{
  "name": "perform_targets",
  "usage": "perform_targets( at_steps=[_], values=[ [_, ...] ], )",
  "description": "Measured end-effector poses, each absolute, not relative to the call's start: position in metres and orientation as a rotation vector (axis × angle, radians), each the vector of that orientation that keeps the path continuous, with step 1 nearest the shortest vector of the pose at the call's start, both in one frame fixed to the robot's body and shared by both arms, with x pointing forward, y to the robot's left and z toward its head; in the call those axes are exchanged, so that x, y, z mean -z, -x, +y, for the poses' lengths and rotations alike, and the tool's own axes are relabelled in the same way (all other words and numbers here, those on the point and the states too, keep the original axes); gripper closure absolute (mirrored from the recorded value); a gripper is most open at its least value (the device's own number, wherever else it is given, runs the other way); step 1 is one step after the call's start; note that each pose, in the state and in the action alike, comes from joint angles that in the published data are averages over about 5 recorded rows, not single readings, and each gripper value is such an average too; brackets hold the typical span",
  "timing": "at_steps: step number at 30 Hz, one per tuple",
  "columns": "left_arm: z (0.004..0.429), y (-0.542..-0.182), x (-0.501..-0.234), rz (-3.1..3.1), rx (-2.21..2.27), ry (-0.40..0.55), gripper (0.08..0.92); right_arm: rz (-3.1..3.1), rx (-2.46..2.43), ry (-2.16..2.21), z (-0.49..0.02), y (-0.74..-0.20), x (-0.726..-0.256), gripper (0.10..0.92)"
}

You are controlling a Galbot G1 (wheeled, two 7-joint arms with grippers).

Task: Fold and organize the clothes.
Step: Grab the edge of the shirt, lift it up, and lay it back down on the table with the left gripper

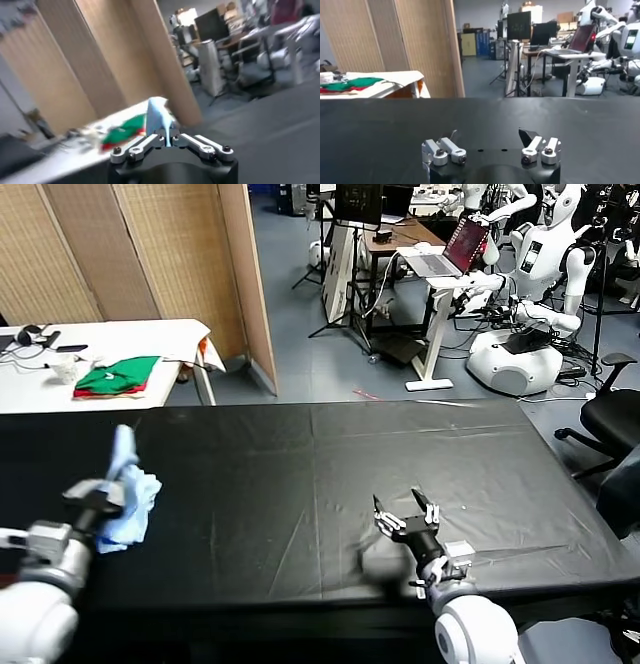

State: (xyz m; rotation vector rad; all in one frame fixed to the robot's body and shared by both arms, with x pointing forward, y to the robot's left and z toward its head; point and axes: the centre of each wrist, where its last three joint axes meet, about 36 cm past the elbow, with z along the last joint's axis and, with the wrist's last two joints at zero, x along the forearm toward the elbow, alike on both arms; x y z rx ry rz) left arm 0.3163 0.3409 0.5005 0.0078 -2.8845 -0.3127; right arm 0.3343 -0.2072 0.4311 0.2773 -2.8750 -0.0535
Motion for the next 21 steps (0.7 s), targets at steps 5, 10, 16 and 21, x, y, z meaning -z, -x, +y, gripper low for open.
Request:
perform_targets(
  at_steps=[5,10,16,21],
  values=[
    [0.290,-0.319,-0.472,-2.866,0.026,0.148,0.820,-2.862,0.077,-0.289,-0.208,-0.331,-0.429,0.115],
    [0.252,-0.327,-0.449,-2.820,-0.121,0.252,0.820,-2.831,0.142,-0.343,-0.204,-0.332,-0.431,0.115],
    [0.232,-0.327,-0.439,-2.779,-0.217,0.369,0.747,-2.758,0.254,-0.429,-0.196,-0.337,-0.431,0.115],
    [0.230,-0.324,-0.439,-2.795,-0.258,0.463,0.463,-2.673,0.334,-0.517,-0.185,-0.339,-0.428,0.115]
  ],
)
